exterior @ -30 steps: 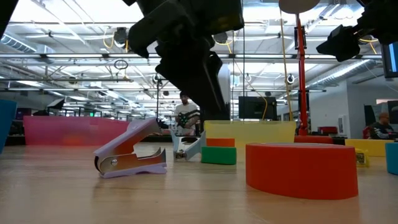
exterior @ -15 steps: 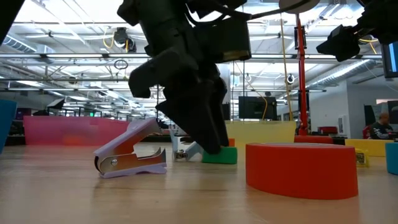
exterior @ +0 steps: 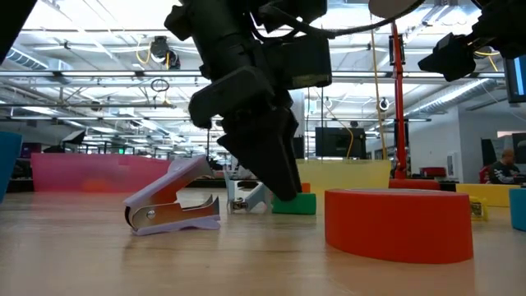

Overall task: Pick and place Stapler, Stapler remover, tape
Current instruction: Put the left green stapler into the pink bin, then put the yellow stapler into the pink bin

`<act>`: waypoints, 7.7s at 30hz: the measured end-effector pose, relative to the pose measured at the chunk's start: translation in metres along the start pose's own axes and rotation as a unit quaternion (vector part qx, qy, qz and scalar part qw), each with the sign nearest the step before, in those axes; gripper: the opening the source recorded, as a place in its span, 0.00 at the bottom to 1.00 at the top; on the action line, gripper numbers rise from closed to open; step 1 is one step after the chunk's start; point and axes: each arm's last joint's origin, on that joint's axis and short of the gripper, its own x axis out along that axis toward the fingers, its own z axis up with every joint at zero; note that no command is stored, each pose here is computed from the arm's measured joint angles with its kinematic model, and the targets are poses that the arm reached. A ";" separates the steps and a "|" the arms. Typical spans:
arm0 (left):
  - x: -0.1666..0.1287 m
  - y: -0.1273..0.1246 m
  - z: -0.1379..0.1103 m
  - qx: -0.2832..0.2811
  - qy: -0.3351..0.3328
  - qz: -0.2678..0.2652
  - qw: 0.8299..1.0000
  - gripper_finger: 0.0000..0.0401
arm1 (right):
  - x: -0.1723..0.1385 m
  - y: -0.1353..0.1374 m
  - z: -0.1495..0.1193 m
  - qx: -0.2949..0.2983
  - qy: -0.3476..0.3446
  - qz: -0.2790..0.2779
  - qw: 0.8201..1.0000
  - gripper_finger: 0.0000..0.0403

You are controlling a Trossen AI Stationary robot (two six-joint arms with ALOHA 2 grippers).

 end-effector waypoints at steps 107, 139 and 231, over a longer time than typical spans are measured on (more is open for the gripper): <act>-0.162 0.139 -0.260 -0.503 0.271 0.244 0.783 0.20 | 0.000 0.000 0.000 0.005 0.001 0.001 1.000 0.86; -0.156 0.158 -0.246 -0.505 0.257 0.241 0.788 0.50 | 0.000 0.000 0.000 0.005 0.001 0.001 1.000 0.86; -0.126 0.054 -0.090 -0.243 -0.239 0.046 0.939 0.50 | 0.122 0.021 -0.053 -0.175 0.314 0.082 0.930 0.84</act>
